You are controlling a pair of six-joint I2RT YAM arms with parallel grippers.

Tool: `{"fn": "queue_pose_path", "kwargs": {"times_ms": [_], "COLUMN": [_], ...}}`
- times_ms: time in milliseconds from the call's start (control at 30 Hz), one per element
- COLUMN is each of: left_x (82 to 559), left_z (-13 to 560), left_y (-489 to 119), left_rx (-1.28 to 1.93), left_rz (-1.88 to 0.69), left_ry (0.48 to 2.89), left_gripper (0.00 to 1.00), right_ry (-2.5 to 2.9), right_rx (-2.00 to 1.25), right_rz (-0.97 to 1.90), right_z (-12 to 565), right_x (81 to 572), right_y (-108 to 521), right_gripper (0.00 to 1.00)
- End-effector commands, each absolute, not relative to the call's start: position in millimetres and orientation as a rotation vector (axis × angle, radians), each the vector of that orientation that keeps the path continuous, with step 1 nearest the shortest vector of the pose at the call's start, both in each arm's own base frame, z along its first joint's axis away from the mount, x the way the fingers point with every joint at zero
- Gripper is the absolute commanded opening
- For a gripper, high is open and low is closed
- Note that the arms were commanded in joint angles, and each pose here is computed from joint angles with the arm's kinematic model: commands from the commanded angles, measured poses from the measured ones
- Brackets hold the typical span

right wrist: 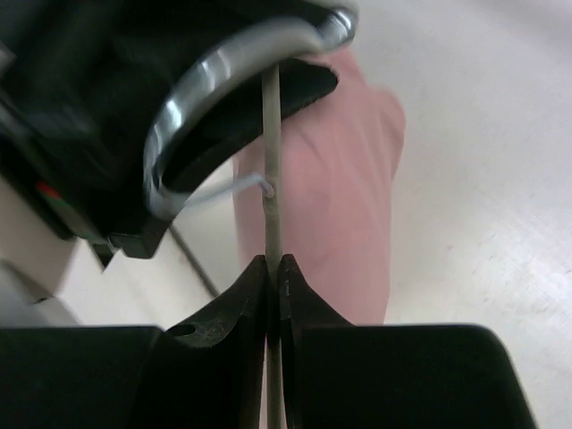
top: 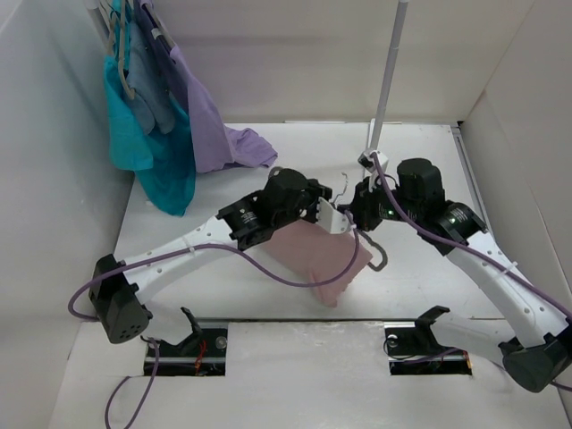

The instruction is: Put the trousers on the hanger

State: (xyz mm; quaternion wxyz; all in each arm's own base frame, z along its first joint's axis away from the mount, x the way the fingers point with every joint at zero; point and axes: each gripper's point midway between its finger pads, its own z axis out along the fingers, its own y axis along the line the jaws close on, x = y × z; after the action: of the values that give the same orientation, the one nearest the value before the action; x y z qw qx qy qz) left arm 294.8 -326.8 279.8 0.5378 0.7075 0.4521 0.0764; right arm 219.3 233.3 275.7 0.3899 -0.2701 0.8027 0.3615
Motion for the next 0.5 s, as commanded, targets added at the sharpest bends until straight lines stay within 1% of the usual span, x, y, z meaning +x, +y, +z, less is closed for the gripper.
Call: {"fn": "queue_pose_path", "kwargs": {"times_ms": [0,33,67,100,200,333,367,400,467], "left_x": [302.2,303.0,302.0,302.2,302.0,301.0,300.1,300.3,300.9], "left_z": [293.8,301.2,302.3,300.0,313.0,316.8,321.0,321.5,327.1], "left_y": [-326.4,-324.9,-323.4,-323.7,-320.7,-319.1,-317.5,-317.4,-317.8], "left_rx": [1.601,1.576,1.568,1.566,1.521,1.512,1.511,1.518,1.516], "left_rz": [0.218,0.226,0.226,0.226,0.229,0.228,0.237,0.245,0.255], "left_ry": [1.072,1.066,1.061,1.061,1.054,1.05,1.036,1.027,1.012], "left_gripper": [0.16,0.06,0.05,0.0,0.0,0.0,0.0,0.0,0.0], "right_ry": [1.873,1.87,1.87,1.866,1.86,1.858,1.861,1.871,1.85], "right_rx": [-0.712,-0.704,-0.704,-0.713,-0.7,-0.7,-0.689,-0.664,-0.627], "right_rz": [1.006,1.012,1.012,1.023,1.047,1.047,1.033,1.022,0.975], "right_z": [310.8,310.7,310.7,308.5,309.5,307.3,306.8,306.4,323.1], "right_x": [214.3,213.1,213.1,212.2,212.2,213.1,215.4,218.1,224.8], "right_y": [245.4,245.1,245.1,246.6,249.2,249.7,248.6,247.3,242.2], "right_gripper": [0.0,0.0,0.0,0.0,0.0,0.0,0.02,0.14,0.4]}}
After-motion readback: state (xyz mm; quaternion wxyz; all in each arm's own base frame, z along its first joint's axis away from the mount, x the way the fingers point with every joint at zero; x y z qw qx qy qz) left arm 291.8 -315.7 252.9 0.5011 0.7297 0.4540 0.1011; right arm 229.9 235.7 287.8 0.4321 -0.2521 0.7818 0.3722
